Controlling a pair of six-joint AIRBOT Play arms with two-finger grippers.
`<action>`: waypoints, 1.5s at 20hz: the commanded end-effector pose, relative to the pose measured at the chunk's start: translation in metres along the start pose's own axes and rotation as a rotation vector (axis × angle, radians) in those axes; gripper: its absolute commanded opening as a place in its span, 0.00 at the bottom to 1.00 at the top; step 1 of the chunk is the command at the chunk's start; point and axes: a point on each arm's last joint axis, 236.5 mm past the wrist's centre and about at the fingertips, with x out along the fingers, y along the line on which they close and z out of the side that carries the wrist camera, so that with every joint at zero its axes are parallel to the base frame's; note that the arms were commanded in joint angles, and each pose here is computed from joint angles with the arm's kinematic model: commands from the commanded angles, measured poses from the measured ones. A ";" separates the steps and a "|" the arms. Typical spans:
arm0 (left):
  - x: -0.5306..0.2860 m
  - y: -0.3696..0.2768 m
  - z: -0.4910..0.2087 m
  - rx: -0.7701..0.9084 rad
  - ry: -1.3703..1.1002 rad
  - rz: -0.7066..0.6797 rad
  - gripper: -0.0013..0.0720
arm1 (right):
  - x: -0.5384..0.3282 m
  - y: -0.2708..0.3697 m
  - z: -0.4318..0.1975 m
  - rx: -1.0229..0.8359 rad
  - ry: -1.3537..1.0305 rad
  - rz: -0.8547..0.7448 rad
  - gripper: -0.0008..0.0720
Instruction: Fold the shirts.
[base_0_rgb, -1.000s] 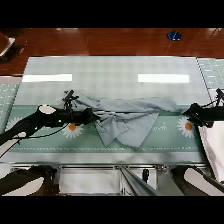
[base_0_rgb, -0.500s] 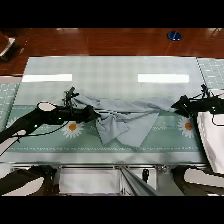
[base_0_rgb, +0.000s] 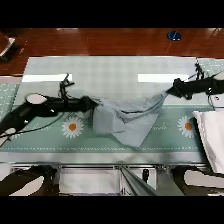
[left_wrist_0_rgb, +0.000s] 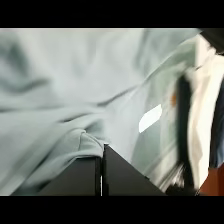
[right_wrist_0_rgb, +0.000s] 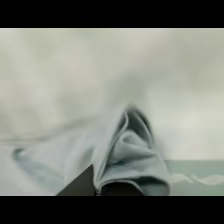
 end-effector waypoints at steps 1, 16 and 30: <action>-0.088 -0.084 0.095 0.212 -0.294 -0.075 0.04 | -0.105 0.109 0.048 -0.264 -0.256 0.087 0.04; -0.446 -0.379 0.033 1.107 -1.218 0.461 0.04 | -0.488 0.252 -0.162 -0.793 -1.201 -0.142 0.04; -0.359 -0.193 0.107 0.729 -0.855 0.547 0.04 | -0.311 0.192 -0.131 -0.617 -0.680 0.016 0.04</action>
